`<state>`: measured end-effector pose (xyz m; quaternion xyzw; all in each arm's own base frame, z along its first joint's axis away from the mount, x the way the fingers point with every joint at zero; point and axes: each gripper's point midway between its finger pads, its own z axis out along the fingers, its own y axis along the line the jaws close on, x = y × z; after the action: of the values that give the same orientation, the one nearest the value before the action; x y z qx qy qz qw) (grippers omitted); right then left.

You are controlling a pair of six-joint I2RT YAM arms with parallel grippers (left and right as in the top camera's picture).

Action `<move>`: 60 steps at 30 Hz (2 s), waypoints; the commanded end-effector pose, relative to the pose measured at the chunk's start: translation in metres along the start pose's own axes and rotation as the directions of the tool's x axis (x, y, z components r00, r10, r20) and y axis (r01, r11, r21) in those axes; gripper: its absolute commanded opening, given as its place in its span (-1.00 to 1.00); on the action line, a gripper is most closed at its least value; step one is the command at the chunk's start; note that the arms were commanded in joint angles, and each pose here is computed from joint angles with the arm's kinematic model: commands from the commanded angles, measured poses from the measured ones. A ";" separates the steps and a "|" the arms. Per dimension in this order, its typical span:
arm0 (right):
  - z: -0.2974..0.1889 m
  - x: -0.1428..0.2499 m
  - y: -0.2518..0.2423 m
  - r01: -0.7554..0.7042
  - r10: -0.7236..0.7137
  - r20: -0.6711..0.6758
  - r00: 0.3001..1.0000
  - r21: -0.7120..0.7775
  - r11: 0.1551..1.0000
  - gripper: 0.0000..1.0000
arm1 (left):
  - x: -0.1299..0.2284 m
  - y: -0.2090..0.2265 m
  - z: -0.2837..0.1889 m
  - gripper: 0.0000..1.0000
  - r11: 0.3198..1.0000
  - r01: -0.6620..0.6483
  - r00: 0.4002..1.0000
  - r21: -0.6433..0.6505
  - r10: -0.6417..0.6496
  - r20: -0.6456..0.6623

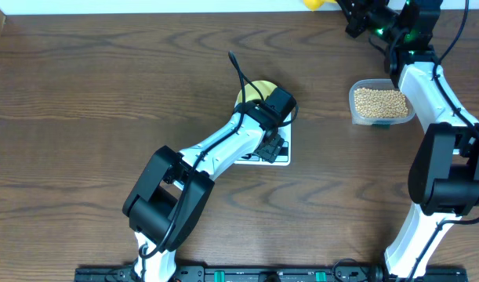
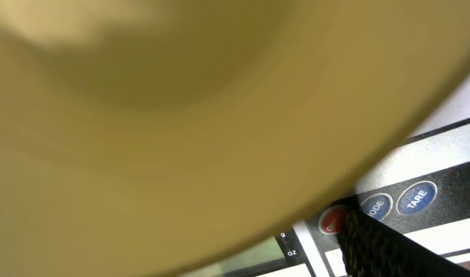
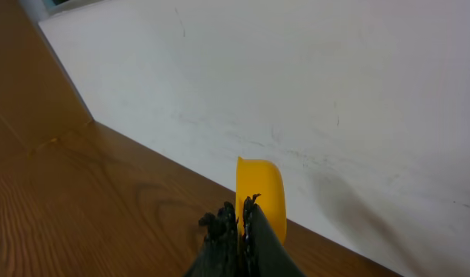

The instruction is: Scoop item into bowl and weigh 50g on scale

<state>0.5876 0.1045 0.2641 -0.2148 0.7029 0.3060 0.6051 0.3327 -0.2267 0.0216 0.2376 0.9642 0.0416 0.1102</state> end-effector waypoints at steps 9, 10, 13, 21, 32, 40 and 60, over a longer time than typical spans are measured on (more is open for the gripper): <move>0.002 -0.011 0.004 0.033 -0.033 0.015 0.999 -0.007 0.999 -0.98 | 0.003 0.016 0.008 0.74 0.997 0.013 1.000 -0.071 -0.014 -0.013; 0.002 -0.010 0.004 0.033 -0.033 0.015 0.999 -0.007 0.999 -0.98 | 0.003 0.018 0.008 0.74 0.997 0.016 1.000 -0.072 -0.017 -0.014; 0.002 -0.010 0.004 0.033 -0.033 0.015 0.999 -0.007 0.999 -0.98 | 0.003 0.020 0.008 0.74 0.997 0.021 1.000 -0.073 -0.022 -0.015; 0.002 -0.009 0.004 0.028 -0.028 0.010 1.000 -0.006 1.000 -0.98 | 0.003 0.020 0.008 0.74 0.997 0.021 1.000 -0.073 -0.022 -0.013; 0.002 -0.009 0.004 0.029 -0.029 0.010 1.000 -0.006 1.000 -0.98 | 0.001 0.029 0.007 0.74 0.991 0.022 1.000 -0.128 -0.022 -0.001; 0.002 -0.009 0.004 0.028 -0.028 0.010 1.000 -0.006 1.000 -0.98 | 0.001 0.030 0.007 0.74 0.991 0.023 1.000 -0.130 -0.023 -0.001; 0.001 -0.009 0.004 0.028 -0.028 0.010 1.000 -0.006 1.000 -0.98 | -0.001 0.034 -0.023 0.74 0.992 0.032 0.999 -0.123 -0.028 0.038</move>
<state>0.5875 0.1045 0.2628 -0.2137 0.7049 0.3068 0.6027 0.3402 -0.2064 0.0310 0.2269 0.9624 0.0855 0.1226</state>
